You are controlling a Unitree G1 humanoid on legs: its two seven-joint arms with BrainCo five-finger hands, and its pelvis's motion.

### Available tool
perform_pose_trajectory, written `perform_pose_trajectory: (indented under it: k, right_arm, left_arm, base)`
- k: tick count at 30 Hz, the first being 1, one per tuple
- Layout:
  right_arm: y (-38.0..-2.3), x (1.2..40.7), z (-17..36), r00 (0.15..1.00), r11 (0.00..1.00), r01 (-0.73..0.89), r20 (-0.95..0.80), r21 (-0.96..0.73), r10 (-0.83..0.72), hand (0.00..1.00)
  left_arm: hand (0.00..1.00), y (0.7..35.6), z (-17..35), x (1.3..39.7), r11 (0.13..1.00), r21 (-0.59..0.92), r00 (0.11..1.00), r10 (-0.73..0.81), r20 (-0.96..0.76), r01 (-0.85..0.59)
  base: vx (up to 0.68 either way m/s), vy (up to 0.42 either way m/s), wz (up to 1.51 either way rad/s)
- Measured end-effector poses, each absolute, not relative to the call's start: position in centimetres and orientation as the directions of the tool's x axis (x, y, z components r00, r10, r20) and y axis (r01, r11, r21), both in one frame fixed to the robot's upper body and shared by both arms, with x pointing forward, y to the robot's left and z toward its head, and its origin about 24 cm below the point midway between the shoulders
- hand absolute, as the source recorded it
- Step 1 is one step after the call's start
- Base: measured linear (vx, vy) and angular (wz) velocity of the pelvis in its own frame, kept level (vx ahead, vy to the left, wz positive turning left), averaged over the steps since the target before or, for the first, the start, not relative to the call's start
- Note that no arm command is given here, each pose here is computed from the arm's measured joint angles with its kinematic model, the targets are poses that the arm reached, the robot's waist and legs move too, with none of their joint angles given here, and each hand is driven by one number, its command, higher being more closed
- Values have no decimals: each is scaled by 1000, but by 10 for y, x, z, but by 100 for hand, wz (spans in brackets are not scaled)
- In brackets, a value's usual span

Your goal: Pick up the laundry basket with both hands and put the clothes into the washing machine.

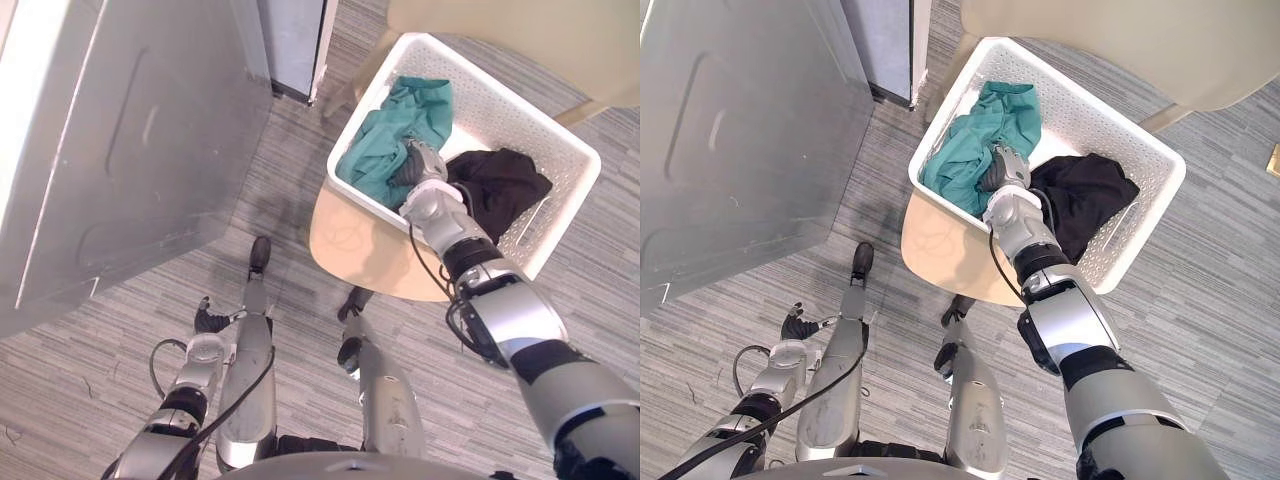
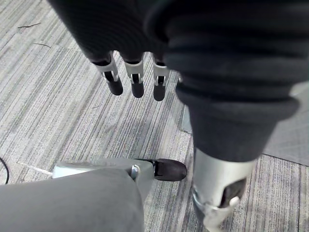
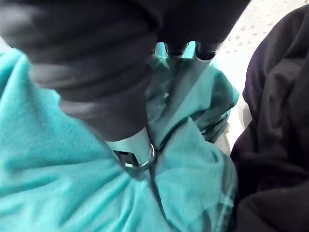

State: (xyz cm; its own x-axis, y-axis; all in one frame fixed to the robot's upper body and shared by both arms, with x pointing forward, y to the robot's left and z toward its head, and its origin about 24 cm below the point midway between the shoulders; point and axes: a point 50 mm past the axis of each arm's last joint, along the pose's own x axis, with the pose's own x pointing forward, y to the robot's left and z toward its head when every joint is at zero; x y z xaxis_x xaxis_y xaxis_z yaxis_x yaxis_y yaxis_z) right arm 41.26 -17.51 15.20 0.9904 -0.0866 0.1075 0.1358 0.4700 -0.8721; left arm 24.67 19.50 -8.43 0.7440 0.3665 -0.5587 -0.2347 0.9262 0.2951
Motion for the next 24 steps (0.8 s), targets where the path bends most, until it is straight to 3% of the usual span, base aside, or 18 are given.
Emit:
perform_pose_trajectory:
  k: [3, 9, 12, 19, 24]
  right_arm:
    - [-172, 413, 156, 988, 578, 154, 118, -802, -99, 100]
    - [-164, 409, 149, 982, 871, 187, 88, -455, -165, 100]
    - [-159, 406, 143, 982, 933, 189, 58, -305, -180, 100]
    - [-134, 396, 133, 990, 990, 135, 28, 49, -137, 100]
    - [-116, 386, 131, 994, 949, 79, 43, 304, -97, 100]
  left_arm:
    - [0, 195, -84, 247, 923, 300, 741, 375, -556, -242]
    - [0, 197, -85, 246, 918, 303, 731, 388, -562, -255]
    - [0, 197, -85, 245, 918, 303, 724, 390, -569, -256]
    - [0, 198, -87, 243, 913, 212, 689, 403, -603, -349]
    - [0, 204, -88, 241, 893, 169, 660, 426, -618, -418]
  base:
    - [0, 0, 0]
    - [5, 1, -2]
    - [14, -1, -7]
    - [1, -1, -1]
    - [11, 1, 1]
